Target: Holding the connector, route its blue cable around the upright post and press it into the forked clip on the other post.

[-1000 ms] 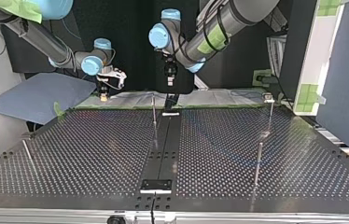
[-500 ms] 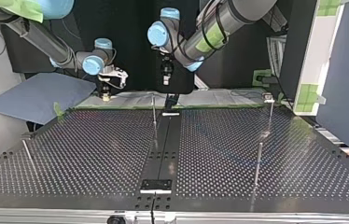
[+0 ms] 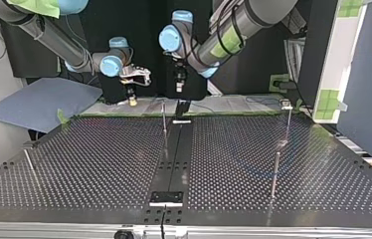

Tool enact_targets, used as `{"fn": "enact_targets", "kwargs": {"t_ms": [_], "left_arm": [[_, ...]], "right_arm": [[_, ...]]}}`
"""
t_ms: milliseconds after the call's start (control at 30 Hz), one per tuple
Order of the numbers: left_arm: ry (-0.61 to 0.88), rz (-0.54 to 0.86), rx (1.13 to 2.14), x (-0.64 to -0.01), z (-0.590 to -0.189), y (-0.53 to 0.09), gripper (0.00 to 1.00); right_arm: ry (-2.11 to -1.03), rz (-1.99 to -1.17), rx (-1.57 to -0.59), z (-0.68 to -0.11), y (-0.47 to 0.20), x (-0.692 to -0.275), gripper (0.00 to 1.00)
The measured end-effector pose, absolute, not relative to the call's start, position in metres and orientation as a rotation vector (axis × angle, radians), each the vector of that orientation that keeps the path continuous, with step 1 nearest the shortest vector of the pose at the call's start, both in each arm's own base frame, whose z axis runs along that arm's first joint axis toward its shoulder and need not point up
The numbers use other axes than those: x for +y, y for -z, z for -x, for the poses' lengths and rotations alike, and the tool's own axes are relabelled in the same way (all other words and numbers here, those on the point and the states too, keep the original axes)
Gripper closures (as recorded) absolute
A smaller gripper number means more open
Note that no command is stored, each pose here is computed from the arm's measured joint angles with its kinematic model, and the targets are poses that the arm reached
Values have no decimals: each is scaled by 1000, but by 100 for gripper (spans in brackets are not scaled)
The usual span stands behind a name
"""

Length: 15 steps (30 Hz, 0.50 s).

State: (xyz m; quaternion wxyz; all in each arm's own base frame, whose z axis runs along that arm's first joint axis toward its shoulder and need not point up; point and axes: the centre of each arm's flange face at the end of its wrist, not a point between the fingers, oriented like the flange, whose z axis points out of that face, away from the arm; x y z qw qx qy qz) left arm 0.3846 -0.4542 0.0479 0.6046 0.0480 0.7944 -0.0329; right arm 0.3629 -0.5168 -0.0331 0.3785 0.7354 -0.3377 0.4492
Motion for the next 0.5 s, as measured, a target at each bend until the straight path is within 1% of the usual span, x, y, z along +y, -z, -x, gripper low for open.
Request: {"fn": "enact_targets", "kwargs": {"t_ms": [300,500], "left_arm": [[97,-90,1872,-446,-389,-35,0],[168,-81,1888,-447,-391,-15,0]], "right_arm": [[-1213,-1940,-820,-367,37,-506,100],[-1233,-1959,-806,-368,40,-501,100]]}}
